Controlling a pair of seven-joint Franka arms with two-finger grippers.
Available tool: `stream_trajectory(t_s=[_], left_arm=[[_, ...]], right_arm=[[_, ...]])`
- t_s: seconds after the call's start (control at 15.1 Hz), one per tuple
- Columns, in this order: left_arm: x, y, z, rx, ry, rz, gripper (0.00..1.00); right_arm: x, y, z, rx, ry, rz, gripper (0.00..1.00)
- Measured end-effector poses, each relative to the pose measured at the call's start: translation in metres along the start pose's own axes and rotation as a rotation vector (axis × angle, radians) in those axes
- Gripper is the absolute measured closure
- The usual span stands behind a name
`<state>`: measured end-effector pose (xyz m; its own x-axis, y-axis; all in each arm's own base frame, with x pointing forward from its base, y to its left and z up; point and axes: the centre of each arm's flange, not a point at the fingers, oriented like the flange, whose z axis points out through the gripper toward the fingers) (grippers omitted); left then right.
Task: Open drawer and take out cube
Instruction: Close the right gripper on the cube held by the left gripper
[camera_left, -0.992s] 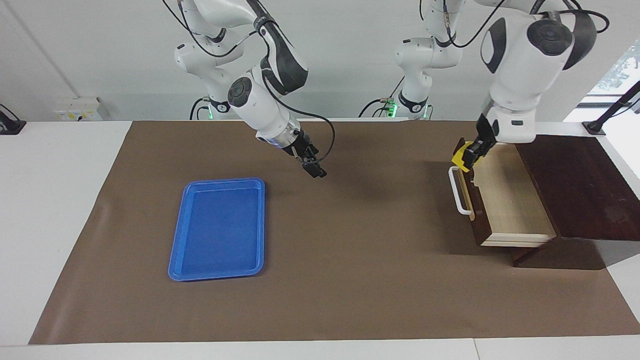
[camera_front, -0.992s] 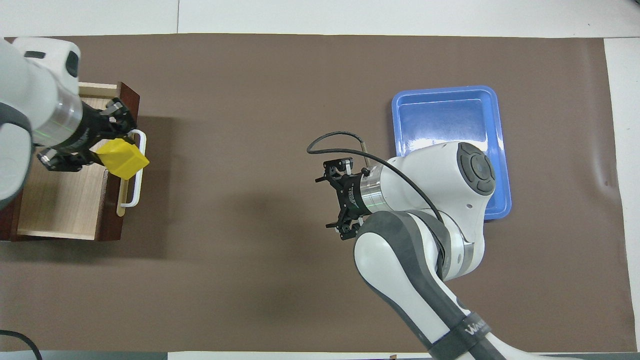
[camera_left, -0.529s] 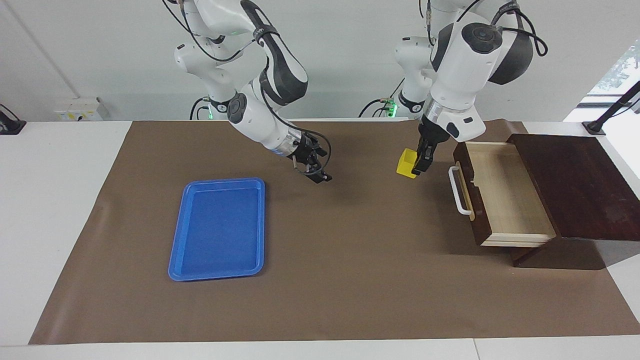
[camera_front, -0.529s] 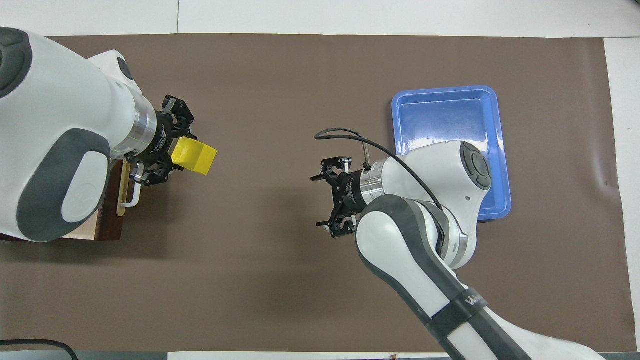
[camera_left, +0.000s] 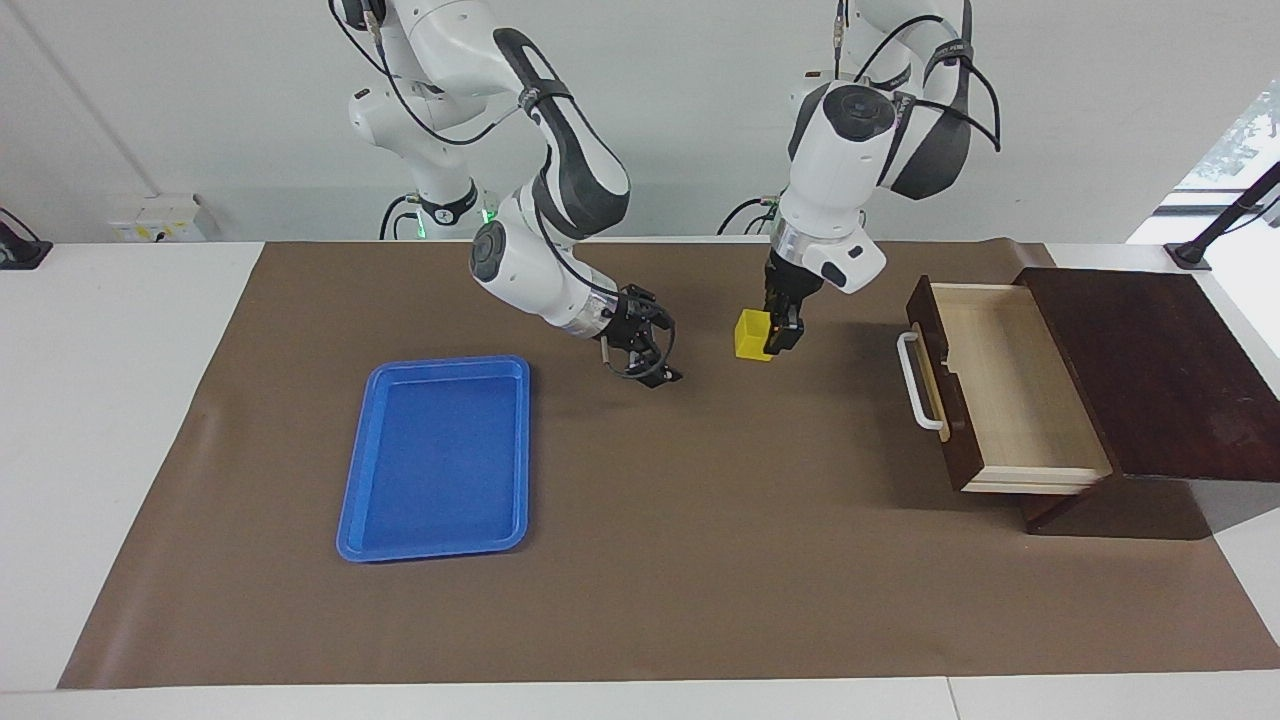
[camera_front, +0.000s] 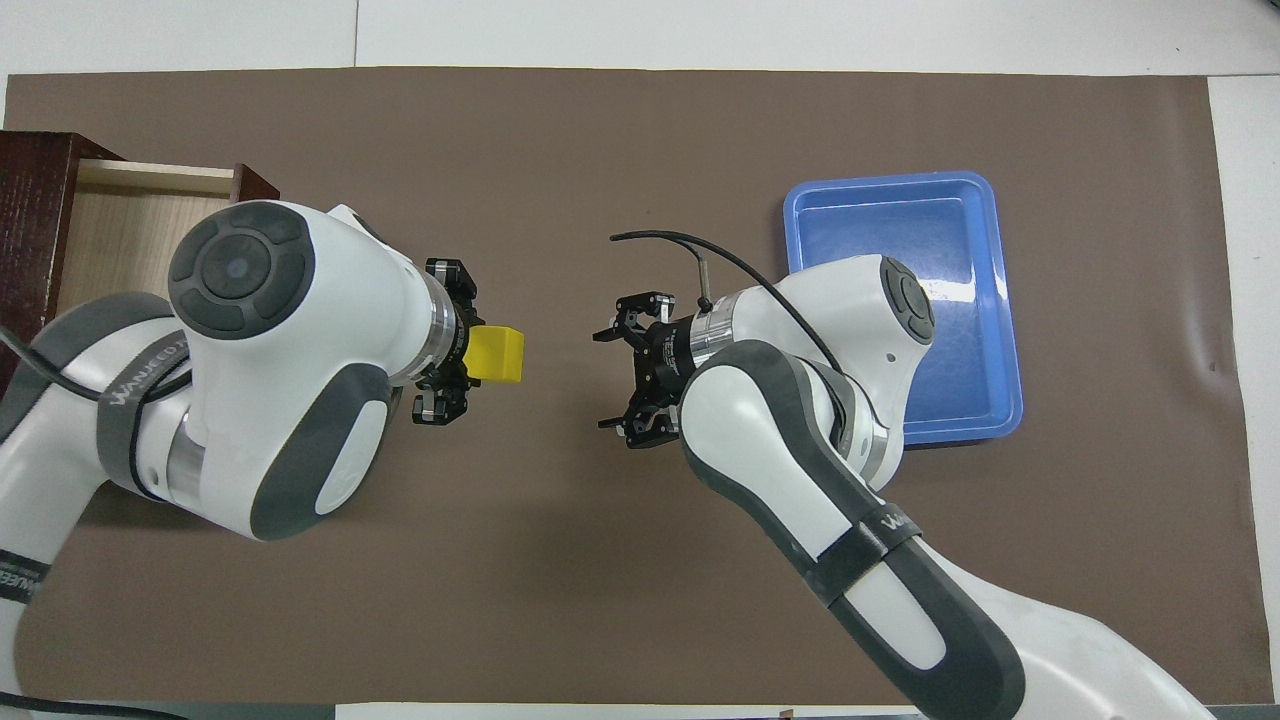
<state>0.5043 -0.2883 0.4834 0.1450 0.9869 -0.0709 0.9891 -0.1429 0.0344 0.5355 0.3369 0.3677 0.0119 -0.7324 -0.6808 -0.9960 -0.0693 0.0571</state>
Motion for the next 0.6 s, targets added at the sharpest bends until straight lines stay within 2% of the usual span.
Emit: stream_trajectory(t_s=[0.6], left_arm=[[-0.014,-0.006,0.015,0.006,0.001,-0.044,0.45]], right_arm=[[-0.037,0.018,0.035,-0.049,0.003,-0.07,0.0]])
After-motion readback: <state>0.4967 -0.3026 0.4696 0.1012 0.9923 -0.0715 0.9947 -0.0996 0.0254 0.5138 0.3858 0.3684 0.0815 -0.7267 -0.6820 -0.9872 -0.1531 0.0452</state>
